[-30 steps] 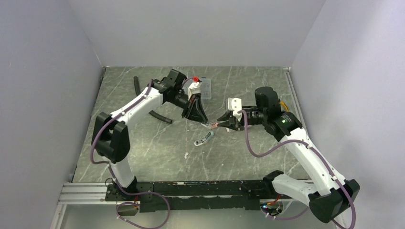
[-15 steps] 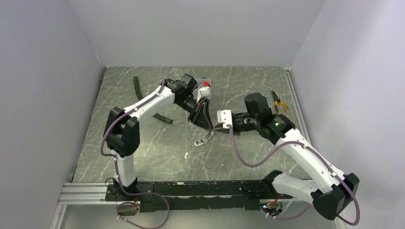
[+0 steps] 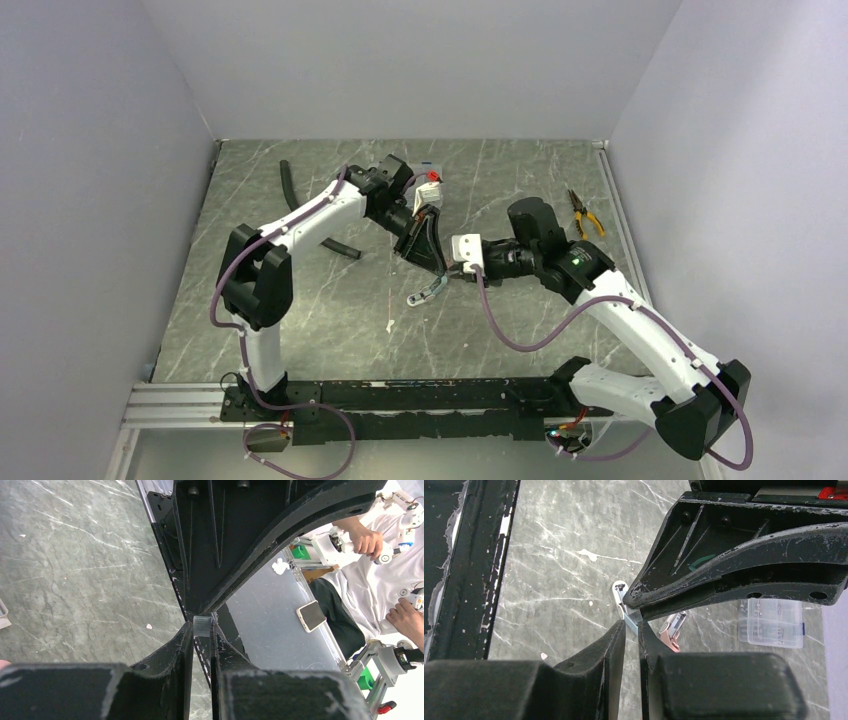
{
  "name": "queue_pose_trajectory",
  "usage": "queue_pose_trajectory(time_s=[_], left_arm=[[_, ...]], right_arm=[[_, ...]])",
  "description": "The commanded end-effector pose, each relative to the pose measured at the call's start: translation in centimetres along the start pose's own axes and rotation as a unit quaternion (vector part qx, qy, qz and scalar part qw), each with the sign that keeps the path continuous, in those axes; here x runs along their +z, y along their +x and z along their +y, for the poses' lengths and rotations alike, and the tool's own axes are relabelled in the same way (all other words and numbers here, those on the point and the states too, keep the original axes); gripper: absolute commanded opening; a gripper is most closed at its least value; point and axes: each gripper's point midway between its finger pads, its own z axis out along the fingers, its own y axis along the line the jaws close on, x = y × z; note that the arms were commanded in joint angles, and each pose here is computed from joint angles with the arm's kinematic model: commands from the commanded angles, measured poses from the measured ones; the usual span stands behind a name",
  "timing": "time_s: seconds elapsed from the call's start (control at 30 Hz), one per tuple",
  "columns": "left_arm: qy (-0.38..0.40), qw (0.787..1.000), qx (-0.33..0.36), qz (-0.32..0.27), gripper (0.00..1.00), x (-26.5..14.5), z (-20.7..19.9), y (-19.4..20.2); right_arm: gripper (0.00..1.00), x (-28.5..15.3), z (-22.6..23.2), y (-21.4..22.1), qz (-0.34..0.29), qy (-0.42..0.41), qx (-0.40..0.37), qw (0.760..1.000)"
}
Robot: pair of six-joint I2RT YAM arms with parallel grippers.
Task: Load the staples into the stapler
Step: Pick up the staple from the center of the board.
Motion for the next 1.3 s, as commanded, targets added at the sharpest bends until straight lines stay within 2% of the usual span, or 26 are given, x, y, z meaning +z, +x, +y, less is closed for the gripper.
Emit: queue_pose_trajectory(time_s=[0.0, 0.23, 1.27], left_arm=[[0.013, 1.000, 0.022, -0.010, 0.15, 0.04, -1.57, -1.25], [0.011, 1.000, 0.023, -0.007, 0.15, 0.12, -1.58, -1.07], [0.028, 0.999, 0.026, -0.006, 0.15, 0.74, -1.80, -0.83]], right_arm=[[0.21, 0.18, -0.28, -1.03, -0.017, -0.001, -0.017, 1.000], [0.27, 0.36, -0.26, -1.16, -0.016, -0.001, -0.020, 1.000], [0.22, 0.75, -0.09, -1.23, -0.019, 0.010, -0.031, 0.999]])
